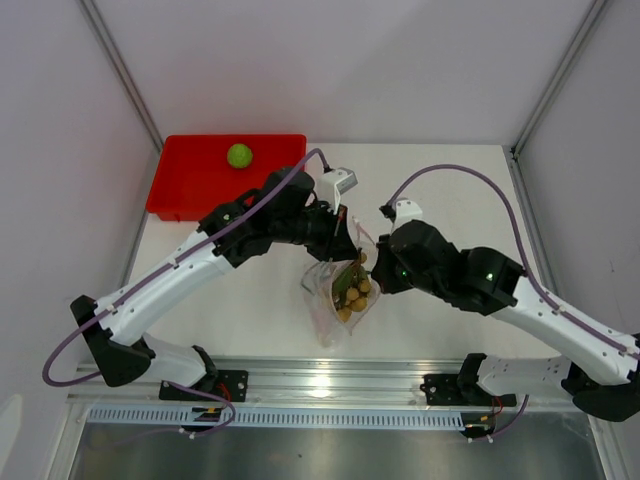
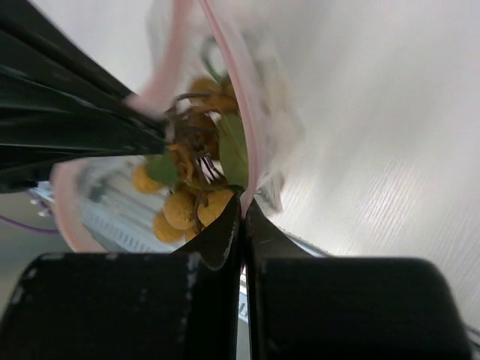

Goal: Place the food in the zip-top bag and seal the zipper
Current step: Place the fake fruit in the zipper food storage bag.

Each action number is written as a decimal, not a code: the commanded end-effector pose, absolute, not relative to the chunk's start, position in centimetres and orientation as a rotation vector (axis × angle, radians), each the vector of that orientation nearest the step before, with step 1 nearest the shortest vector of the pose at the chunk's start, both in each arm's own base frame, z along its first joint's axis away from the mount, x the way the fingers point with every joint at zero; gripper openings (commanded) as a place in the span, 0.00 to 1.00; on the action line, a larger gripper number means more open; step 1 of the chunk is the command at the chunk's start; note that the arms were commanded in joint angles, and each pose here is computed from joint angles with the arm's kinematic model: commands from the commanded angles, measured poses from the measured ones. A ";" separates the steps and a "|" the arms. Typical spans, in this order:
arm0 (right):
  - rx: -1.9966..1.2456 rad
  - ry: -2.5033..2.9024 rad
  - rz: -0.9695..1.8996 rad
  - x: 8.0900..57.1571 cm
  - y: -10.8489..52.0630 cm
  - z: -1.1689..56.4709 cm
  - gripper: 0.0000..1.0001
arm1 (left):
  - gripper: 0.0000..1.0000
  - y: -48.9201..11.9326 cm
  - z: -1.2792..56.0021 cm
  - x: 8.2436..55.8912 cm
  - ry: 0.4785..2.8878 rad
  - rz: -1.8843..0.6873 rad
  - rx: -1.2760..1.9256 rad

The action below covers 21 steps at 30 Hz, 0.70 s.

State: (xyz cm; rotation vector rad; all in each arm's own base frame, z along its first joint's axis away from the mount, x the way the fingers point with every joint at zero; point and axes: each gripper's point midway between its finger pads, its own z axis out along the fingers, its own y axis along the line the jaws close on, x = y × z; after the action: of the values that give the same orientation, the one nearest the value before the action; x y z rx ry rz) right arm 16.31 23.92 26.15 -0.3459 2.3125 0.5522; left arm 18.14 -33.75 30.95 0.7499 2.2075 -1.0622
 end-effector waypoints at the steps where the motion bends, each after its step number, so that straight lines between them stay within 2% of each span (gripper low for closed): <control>1: -0.299 2.155 0.584 17.5 23.0 33.2 0.00 | 0.01 -33.7 35.2 16.7 2.079 -1.177 0.767; 6: -0.298 2.082 0.720 16.3 23.0 37.0 0.00 | 0.01 -33.2 36.6 15.9 2.035 -1.214 0.765; 13: -0.233 2.207 0.694 18.4 21.3 28.8 0.00 | 0.01 -34.2 26.9 18.0 2.263 -1.128 0.744; 16: -0.212 2.279 0.571 19.3 19.6 26.1 0.00 | 0.01 -34.5 28.8 18.2 2.202 -1.153 0.737; 21: -0.223 2.175 0.639 19.1 19.5 31.9 0.00 | 0.01 -34.3 34.2 17.7 2.078 -1.205 0.741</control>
State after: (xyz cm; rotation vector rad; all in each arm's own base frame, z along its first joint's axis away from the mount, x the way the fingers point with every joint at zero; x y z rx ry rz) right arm 19.14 19.24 25.24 -0.2056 2.3441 0.5195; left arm 17.98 -34.23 26.56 0.7560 2.2989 -1.0960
